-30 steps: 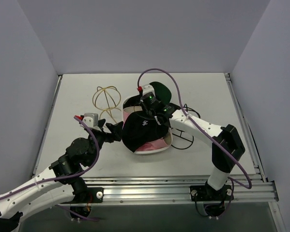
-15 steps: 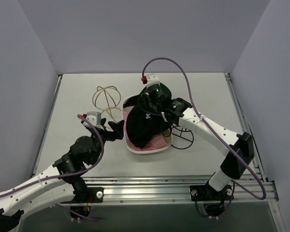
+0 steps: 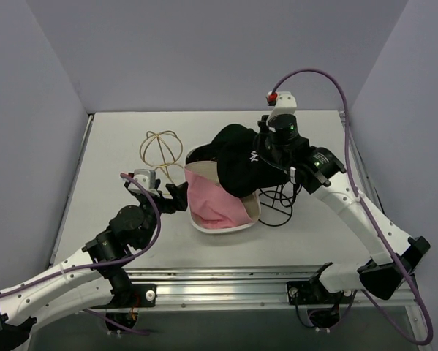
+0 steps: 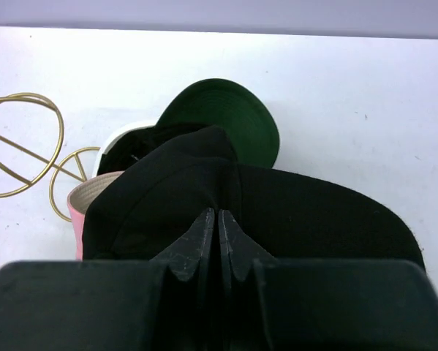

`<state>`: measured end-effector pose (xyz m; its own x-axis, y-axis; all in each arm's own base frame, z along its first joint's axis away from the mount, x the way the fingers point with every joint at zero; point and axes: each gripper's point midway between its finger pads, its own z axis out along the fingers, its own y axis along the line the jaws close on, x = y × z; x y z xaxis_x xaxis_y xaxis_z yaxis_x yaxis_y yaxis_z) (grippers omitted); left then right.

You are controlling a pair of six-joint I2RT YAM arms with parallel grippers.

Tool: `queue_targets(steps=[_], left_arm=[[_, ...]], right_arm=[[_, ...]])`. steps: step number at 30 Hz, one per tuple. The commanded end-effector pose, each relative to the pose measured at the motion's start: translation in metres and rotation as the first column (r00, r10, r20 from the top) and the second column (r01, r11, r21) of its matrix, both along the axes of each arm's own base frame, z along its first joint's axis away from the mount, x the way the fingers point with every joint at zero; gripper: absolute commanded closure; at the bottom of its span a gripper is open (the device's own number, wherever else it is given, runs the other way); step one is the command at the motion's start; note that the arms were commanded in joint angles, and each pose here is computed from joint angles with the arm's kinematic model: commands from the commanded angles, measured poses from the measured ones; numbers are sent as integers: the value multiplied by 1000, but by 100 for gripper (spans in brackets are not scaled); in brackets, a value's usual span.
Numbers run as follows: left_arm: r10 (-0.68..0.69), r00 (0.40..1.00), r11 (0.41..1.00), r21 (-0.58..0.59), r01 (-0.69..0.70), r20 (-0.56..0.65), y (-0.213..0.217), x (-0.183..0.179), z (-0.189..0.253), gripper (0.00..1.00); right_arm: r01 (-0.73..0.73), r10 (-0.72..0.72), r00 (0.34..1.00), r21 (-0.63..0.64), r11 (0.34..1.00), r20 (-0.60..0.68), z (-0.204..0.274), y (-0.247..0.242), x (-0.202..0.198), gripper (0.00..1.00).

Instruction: Stack the hats

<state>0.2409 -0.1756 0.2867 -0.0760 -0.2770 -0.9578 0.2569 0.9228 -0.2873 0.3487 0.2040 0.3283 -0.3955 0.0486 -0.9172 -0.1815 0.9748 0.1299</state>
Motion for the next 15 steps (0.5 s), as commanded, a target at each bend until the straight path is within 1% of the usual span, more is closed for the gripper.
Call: queue_targets(steps=[1,6,7,10,15], left_arm=[[13,999,1000,-28,-12,32,1,1,10,5],[9,1000,1000,-13,-9,26,-2,3,8,5],[6,1000,1000,-12,-6,25,-3,3,7,5],[0,1000,1000,-9,0,24,-6,4,7,5],[3,1000,1000,0,-3,19,-6,5,5,5]], right_arm=[[110,-115,992,86,990,53,35,-34,-10,100],[222,-225,974,106,969,17,24,-74,-14,100],[255,-256,967,92,963,-3,12,-86,-13,100],[304,-304,952,130,944,-17,4,-113,-11,100],[330,-321,943,132,935,-86,-36,-135,-6,100]])
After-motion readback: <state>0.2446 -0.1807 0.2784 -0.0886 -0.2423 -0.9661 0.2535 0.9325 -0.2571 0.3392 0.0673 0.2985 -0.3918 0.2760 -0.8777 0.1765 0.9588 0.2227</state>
